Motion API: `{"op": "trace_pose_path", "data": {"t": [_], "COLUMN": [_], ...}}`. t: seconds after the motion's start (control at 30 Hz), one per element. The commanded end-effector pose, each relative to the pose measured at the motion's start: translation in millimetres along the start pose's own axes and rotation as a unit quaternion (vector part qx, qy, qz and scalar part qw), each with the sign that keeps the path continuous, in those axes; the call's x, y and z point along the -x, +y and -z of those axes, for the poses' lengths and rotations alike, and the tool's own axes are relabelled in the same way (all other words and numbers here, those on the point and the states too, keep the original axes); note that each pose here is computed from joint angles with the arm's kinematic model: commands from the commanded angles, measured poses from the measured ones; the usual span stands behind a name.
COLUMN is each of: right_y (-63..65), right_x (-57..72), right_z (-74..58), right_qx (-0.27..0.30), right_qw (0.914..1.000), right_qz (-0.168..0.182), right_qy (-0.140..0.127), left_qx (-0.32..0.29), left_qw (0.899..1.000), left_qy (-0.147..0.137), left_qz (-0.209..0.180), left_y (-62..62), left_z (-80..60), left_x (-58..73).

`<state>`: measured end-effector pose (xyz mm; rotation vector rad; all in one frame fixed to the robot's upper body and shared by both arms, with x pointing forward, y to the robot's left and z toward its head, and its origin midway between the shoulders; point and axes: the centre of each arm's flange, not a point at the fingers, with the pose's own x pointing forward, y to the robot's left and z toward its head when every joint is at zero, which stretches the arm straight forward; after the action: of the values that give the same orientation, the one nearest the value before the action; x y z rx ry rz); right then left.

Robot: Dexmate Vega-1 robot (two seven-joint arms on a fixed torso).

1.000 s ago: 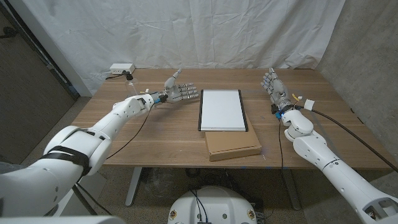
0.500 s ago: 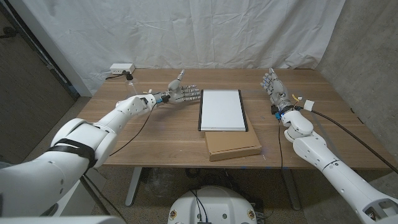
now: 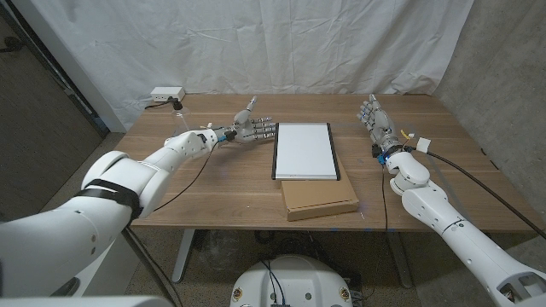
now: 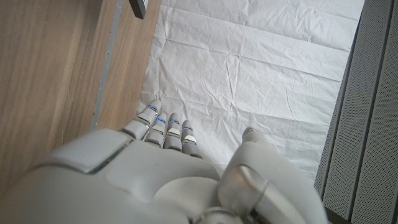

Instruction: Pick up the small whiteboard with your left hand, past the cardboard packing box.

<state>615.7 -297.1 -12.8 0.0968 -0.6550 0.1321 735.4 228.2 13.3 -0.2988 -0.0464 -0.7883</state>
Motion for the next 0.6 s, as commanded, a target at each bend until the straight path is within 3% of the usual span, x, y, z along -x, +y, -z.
{"op": "trace_pose_path", "data": {"t": [0.03, 0.6], "right_y": [-1.0, -0.3], "right_x": [1.1, -0.2], "right_z": [-2.9, -3.0], "right_qx": [-0.001, -0.002], "right_qw": [1.0, 1.0], "right_qz": [-0.004, -0.009], "right_qy": [-0.002, 0.0], "left_qx": [0.016, 0.008], "left_qw": [0.999, 0.999], "left_qy": [0.005, 0.02], "left_qz": [-0.027, -0.026], "left_y": [-3.3, -11.7], "left_z": [13.4, 20.5], "left_x": [-17.0, -26.8]}}
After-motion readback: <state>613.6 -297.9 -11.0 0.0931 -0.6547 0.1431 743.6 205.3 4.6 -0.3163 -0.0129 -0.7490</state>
